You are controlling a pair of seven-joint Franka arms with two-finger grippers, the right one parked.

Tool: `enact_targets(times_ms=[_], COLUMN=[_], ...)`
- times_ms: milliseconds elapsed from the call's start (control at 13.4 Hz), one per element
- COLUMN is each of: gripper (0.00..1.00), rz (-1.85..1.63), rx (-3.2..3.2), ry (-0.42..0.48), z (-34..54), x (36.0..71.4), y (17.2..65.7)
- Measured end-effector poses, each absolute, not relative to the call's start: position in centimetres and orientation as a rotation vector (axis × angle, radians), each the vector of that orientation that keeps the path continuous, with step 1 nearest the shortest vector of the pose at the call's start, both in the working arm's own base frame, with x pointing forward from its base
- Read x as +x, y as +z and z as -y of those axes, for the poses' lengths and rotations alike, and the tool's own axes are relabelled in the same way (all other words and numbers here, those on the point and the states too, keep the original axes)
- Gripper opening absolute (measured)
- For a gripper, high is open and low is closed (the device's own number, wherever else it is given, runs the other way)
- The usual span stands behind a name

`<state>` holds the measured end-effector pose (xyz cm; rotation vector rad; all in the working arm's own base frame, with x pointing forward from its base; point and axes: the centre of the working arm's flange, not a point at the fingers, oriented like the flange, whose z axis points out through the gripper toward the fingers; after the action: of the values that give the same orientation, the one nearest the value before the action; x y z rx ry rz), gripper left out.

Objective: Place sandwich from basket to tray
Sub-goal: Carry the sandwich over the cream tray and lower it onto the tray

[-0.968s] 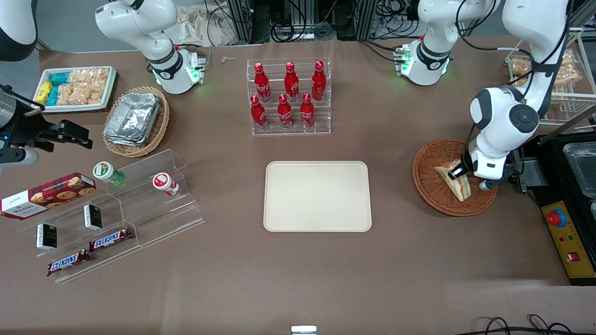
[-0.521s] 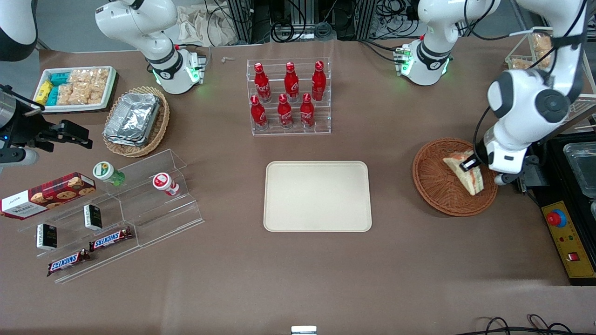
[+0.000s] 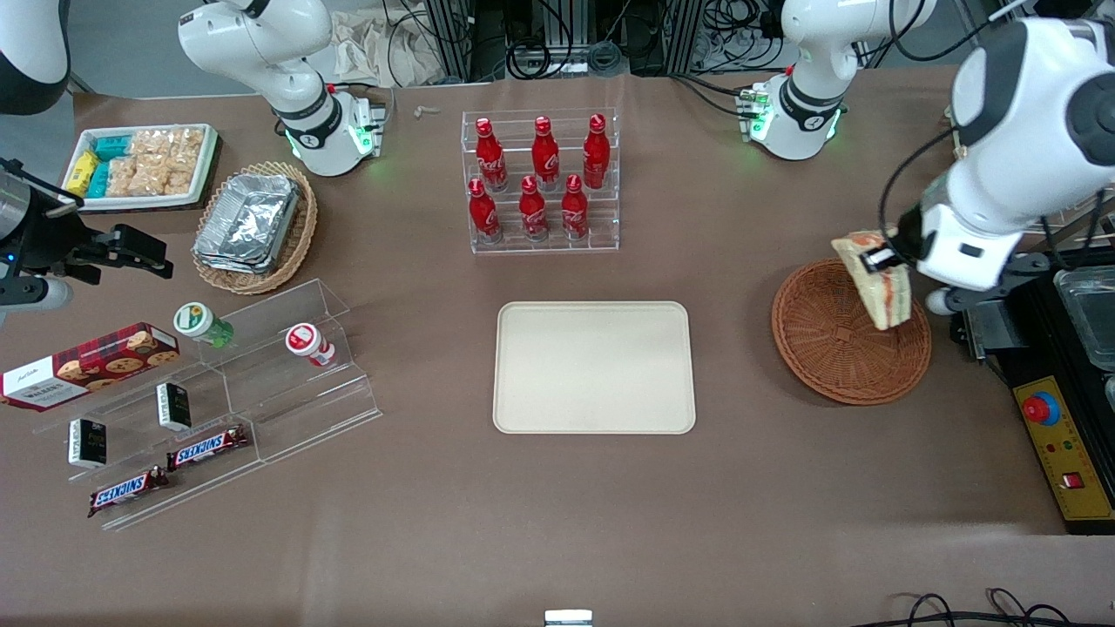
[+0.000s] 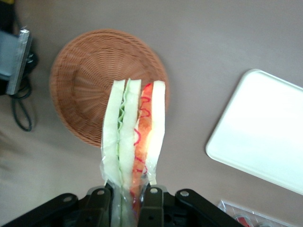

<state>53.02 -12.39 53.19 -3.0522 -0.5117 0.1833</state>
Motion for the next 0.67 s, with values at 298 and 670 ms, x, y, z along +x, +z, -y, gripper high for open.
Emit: enact_targets(times_ms=[298, 670], gripper=[0.16, 0.16], rz=[0.328, 0.245], rx=[-3.139, -3.215], ry=[0.190, 0.092], z=[22.7, 30.8], x=[53.6, 55.6], y=[47.4, 34.3])
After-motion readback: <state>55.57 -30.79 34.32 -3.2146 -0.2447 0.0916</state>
